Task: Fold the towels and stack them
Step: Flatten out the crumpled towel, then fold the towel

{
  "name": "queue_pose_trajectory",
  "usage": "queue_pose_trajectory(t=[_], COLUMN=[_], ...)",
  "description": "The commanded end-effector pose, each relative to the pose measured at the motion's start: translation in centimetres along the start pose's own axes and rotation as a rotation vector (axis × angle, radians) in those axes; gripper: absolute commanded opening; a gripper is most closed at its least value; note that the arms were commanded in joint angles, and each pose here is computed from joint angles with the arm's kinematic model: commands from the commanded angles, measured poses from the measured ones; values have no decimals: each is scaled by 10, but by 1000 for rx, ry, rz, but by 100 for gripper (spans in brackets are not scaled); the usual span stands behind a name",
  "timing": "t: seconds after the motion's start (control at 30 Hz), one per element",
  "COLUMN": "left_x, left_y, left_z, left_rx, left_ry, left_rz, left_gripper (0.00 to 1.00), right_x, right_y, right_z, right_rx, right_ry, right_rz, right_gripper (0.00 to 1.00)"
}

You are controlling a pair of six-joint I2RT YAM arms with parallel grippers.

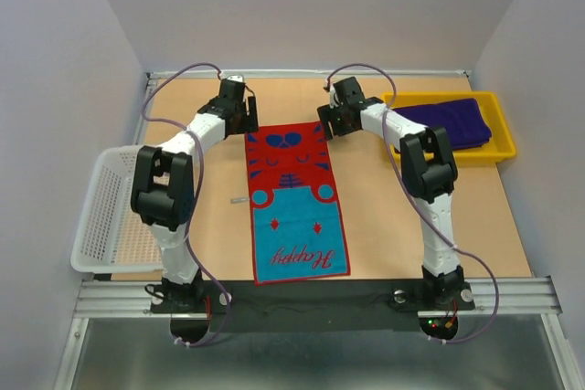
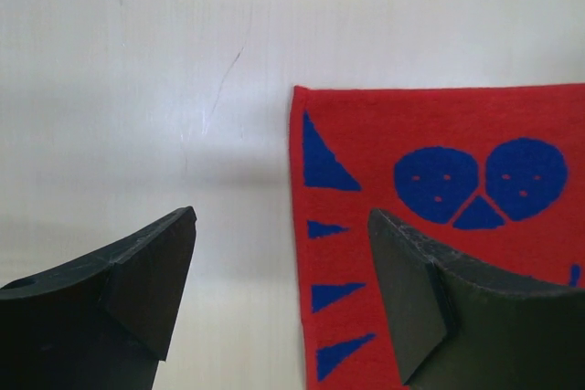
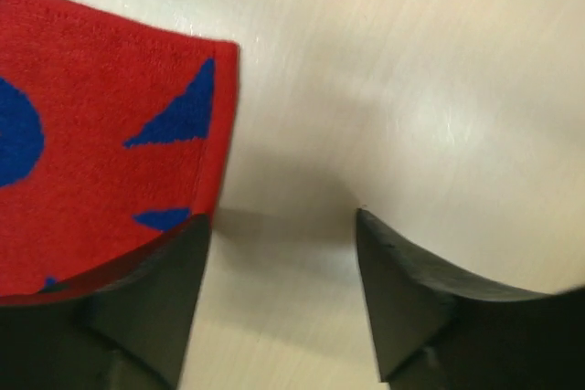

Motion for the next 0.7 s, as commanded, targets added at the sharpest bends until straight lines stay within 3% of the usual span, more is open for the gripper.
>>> queue_pose_trajectory(t=[0.0,0.37,0.67], left_x=[-1,-1,-3], left_y=[7,29,39], left_z=[-15,-8,-4], left_rx=[-7,23,39], left_ry=[13,-6,-8], left_rz=[10,4,7], left_gripper=[83,81,75], right_x=[-4,0,2], right_y=[4,26,47], right_z=[-47,-69,-60], right_rx=[-145,-237,-215], right_ry=[-48,-56,-72], right_rz=[-35,-86,-106], right_gripper=[66,59,52])
Point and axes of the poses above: each gripper's point midway between its finger pads, its own y axis out along the fingers, its own x axis along the line the jaws close on, z = x × y, the point moved 5 cm from there along -y, back along the fingers, and after that the axes turned 9 degrees about -y, right-handed, at the moved point
